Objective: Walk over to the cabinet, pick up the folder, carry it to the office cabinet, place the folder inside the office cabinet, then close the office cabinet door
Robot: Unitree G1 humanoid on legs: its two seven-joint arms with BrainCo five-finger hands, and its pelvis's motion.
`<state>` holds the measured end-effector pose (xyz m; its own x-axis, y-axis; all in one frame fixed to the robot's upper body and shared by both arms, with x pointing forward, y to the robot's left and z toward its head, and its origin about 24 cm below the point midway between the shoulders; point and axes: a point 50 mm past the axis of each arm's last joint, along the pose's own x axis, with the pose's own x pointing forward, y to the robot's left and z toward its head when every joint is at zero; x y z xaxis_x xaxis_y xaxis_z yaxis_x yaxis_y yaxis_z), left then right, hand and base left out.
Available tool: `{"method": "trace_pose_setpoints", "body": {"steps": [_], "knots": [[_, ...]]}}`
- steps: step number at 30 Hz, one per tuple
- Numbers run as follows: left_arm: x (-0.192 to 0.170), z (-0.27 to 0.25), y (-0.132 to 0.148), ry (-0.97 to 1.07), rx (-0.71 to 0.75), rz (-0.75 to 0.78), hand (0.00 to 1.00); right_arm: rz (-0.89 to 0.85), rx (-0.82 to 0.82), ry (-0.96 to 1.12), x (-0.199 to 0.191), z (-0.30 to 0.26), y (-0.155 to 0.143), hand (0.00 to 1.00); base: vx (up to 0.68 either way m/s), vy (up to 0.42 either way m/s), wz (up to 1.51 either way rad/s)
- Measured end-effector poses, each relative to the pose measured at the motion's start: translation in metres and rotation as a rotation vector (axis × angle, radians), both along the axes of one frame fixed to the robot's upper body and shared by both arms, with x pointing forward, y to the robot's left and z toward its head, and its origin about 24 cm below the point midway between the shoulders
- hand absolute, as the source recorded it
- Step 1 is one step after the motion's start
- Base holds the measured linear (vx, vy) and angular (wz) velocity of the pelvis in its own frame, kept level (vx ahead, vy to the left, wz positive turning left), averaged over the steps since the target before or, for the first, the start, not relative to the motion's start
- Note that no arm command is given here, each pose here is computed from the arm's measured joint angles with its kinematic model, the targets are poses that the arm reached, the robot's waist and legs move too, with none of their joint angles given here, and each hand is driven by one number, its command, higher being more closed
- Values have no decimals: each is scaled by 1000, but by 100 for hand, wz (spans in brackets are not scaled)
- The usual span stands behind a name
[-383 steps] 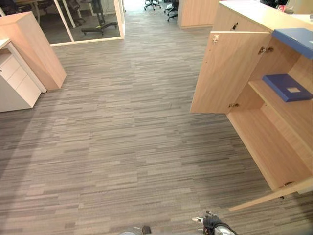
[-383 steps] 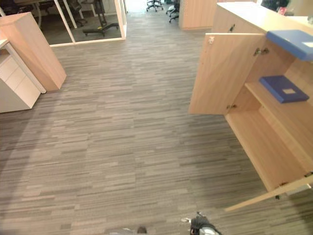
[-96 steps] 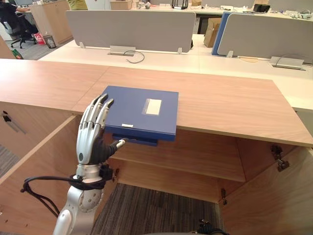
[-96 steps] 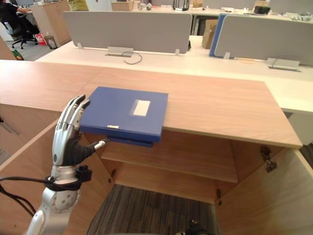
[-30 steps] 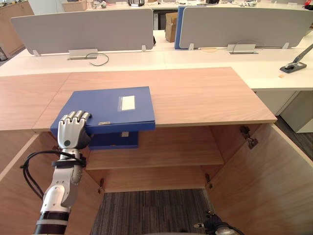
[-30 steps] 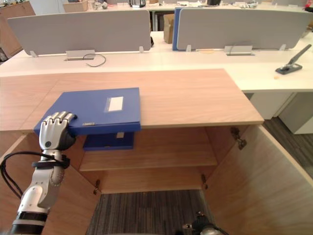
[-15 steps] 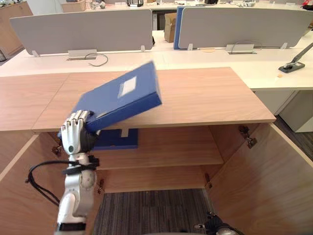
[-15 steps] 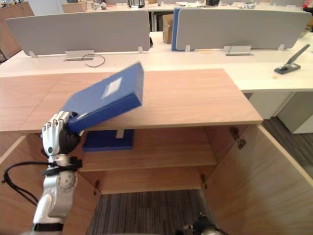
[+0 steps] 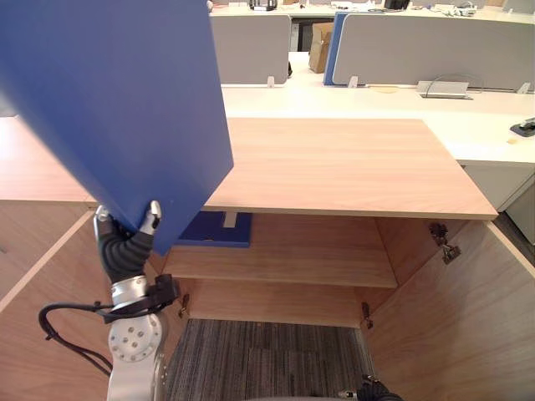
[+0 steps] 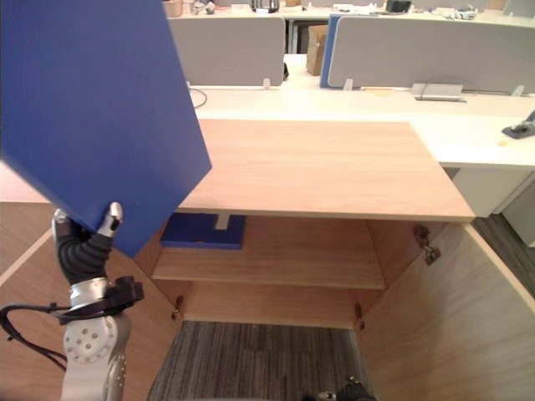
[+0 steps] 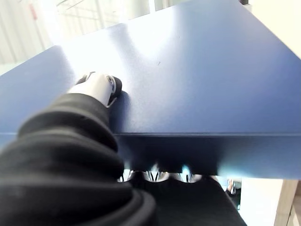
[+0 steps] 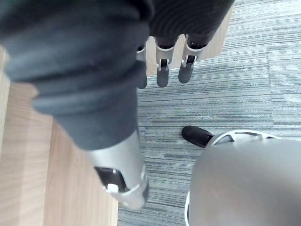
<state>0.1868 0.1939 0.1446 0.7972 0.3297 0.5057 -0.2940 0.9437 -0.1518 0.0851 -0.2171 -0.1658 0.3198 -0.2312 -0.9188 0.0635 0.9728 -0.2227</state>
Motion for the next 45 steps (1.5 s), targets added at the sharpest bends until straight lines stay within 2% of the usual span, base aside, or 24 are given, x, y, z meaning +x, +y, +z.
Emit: {"method": "trace_pose_setpoints", "body": {"steps": [3, 7, 11, 15, 16, 19, 21, 29, 34, 37, 41, 45], "knots": [[-1, 4, -3, -87, -204, -202, 100, 0, 4, 0, 0, 0, 1, 0, -2, 43, 0], [2, 1, -14, -117, -391, -379, 100, -85, 47, -19, 0, -1, 5, 0, -4, 37, -7], [6, -7, -23, -112, -539, -503, 100, -349, 143, -82, -2, -3, 19, 0, 10, 36, -21], [7, -21, -21, -63, -635, -506, 100, -638, 186, -277, 13, 8, 11, 0, -3, 36, -28], [3, -29, -17, -43, -671, -473, 100, -736, 206, -387, 24, 18, 9, 0, -1, 17, -20], [-6, -40, -6, -21, -719, -395, 100, -837, 222, -619, 46, 46, 5, 0, -19, 34, -35], [-10, -44, -2, -14, -730, -368, 100, -848, 216, -699, 55, 60, 5, 0, -66, 16, -30], [-14, -49, -5, 14, -750, -339, 100, -713, -10, -1086, 91, 151, -16, 0, -73, -7, -23], [-12, -49, -15, 43, -712, -355, 100, -446, -63, -1334, 108, 216, 15, 0, -4, -36, -13], [-11, -48, -21, 71, -640, -358, 100, -290, 22, -1477, 115, 248, 45, 0, 31, -20, -16], [-10, -46, -22, 99, -520, -351, 100, -87, 228, -1673, 127, 289, 79, 0, -15, 7, -10], [-7, -42, -22, 107, -406, -391, 100, 55, 401, -1886, 137, 331, 97, 0, -55, 18, -7]]}}
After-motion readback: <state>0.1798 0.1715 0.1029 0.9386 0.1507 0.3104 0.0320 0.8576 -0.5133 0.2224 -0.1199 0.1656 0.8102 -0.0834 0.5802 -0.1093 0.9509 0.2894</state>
